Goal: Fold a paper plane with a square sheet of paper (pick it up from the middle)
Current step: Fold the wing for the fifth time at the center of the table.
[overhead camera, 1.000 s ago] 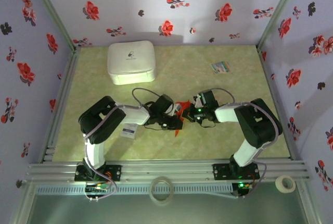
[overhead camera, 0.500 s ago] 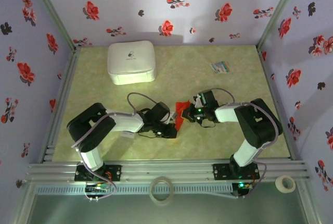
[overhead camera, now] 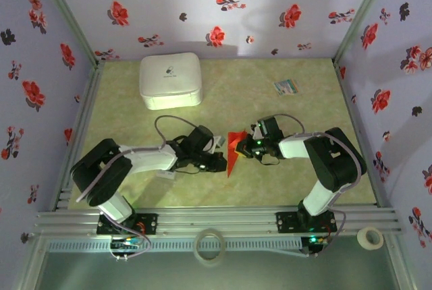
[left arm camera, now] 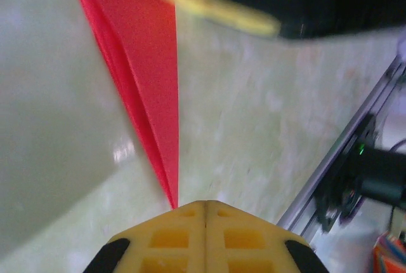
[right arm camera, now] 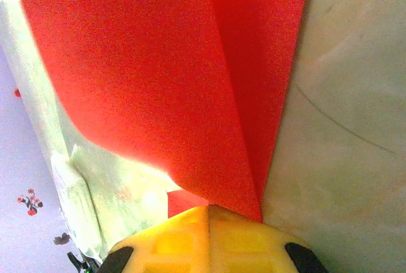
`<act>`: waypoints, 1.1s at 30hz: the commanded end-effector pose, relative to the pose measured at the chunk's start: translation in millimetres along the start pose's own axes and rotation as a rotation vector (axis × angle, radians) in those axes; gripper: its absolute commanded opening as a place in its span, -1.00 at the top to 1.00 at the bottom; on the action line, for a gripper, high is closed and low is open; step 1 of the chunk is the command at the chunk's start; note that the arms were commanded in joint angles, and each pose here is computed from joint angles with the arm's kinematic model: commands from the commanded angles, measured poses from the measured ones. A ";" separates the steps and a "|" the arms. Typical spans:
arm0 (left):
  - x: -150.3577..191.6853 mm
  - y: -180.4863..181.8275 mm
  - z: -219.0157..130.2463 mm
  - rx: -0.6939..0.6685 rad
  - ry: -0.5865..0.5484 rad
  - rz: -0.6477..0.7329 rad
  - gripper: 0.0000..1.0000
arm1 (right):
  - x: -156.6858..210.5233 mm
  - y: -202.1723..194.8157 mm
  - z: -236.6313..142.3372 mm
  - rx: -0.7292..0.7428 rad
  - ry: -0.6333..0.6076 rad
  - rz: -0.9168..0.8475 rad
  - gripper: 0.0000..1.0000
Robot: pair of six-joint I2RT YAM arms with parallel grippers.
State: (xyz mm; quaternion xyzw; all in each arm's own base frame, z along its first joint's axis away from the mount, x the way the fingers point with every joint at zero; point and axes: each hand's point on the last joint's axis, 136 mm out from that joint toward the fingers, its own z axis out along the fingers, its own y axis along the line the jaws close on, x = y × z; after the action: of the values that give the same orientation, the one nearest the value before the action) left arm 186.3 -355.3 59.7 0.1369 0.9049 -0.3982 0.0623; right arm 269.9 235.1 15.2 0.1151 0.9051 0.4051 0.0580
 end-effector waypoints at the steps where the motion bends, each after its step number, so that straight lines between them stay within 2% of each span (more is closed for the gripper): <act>1: -28.8 -10.8 10.2 0.061 -0.036 -0.017 1.00 | 2.3 -34.7 0.6 0.131 -0.028 0.065 0.92; 6: -41.4 -6.0 28.5 0.055 -0.017 -0.040 1.00 | 2.0 -31.8 0.6 0.123 -0.026 0.063 0.91; 12: -38.7 15.4 45.7 0.001 0.011 -0.085 1.00 | 0.7 -27.4 0.5 0.110 -0.025 0.062 0.91; 17: -15.8 56.3 48.3 -0.150 0.058 -0.125 1.00 | -2.2 -17.5 -3.1 0.087 -0.033 0.054 0.89; 21: 9.8 78.2 47.1 -0.199 0.104 -0.133 1.00 | -7.1 -2.4 -13.8 0.068 -0.057 0.022 0.86; 26: 43.3 89.4 44.7 -0.179 0.184 -0.113 1.00 | -11.0 16.5 -35.9 0.064 -0.105 -0.049 0.82; 33: 55.0 81.6 41.8 -0.113 0.223 -0.080 1.00 | 4.4 33.3 -40.6 0.011 -0.076 -0.140 0.85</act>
State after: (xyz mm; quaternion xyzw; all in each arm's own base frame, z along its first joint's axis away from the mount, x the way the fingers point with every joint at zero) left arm 211.6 -372.9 18.2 0.1510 0.8936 -0.4164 0.0729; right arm 271.9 225.6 67.4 0.0922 0.9045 0.3972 0.1248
